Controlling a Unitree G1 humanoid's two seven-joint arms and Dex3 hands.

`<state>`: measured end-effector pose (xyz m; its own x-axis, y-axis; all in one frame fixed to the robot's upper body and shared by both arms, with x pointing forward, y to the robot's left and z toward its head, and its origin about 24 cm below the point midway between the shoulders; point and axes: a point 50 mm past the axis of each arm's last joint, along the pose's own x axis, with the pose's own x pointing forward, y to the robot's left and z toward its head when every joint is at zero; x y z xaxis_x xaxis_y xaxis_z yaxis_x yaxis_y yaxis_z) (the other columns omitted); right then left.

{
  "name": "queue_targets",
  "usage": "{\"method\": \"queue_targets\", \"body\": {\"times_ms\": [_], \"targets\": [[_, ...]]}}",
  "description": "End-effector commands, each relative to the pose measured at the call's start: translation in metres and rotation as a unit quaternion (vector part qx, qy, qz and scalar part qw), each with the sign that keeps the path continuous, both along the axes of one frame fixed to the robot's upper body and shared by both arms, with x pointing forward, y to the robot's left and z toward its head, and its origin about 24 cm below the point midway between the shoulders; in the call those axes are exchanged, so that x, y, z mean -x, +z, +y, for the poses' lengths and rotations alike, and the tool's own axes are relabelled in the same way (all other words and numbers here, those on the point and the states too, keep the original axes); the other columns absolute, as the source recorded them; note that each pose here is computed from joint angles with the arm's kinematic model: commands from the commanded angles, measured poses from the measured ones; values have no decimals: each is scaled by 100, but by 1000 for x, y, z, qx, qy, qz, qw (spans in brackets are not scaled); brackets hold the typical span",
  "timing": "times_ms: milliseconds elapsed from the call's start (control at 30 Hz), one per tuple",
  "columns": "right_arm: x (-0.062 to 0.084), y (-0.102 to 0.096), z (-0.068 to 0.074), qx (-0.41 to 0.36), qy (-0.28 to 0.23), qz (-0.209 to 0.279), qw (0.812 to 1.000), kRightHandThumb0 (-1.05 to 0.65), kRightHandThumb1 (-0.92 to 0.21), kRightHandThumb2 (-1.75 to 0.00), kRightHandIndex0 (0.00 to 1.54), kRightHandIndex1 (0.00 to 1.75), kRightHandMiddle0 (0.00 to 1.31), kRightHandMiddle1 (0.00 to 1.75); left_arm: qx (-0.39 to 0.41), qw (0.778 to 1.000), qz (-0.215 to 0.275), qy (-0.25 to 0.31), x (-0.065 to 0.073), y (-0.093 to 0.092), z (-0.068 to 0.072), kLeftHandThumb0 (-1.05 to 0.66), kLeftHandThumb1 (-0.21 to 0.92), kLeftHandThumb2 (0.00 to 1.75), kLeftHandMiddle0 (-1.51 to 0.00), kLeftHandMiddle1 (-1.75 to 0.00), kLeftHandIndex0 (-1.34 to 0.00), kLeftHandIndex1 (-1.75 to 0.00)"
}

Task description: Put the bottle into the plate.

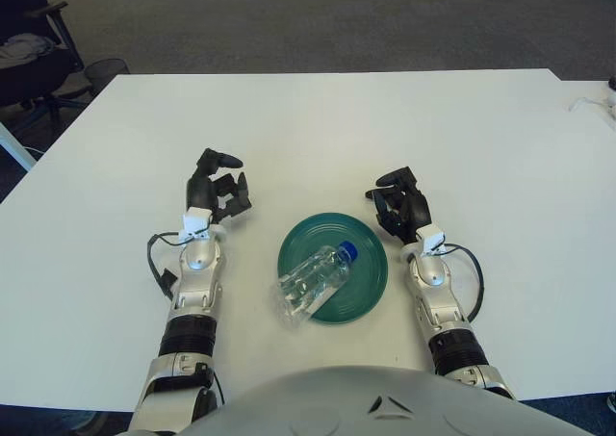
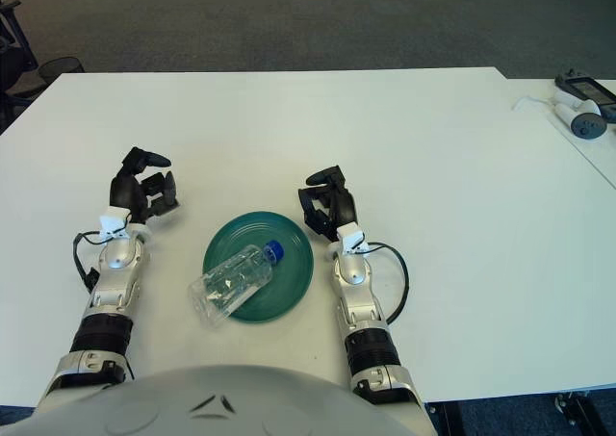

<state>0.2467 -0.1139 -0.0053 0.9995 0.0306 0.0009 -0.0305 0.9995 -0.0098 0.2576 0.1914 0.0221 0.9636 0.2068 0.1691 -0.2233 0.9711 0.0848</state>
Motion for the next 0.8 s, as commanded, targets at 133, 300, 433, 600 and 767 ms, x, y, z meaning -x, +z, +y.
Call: {"method": "queue_targets", "body": {"times_ms": [133,300,433,600,767], "targets": [[25,-42,-6,8,-8,124,992,-35,-92,-52,41,114,19,175,-25,999,16,-38,1,-13,-1,-51,22,143,-124,-175,-69,-175],[25,-42,-5,9,-8,123,992,-35,-92,-52,41,114,19,175,-31,998,23,-56,-2,-20,-5,-52,20,146,-126,-175,-70,-175],[25,-42,-5,9,-8,123,992,-35,-92,-52,42,114,19,175,-32,997,31,-65,-3,-26,-8,-53,17,149,-128,-175,-73,-175],[25,-42,-5,9,-9,122,992,-34,-92,-52,42,115,19,175,-30,997,37,-67,-3,-31,-10,-54,16,151,-128,-175,-74,-175],[26,-42,-6,11,-9,120,993,-34,-92,-52,42,115,19,175,-24,996,41,-75,-3,-34,-13,-54,14,154,-129,-175,-76,-175]]}}
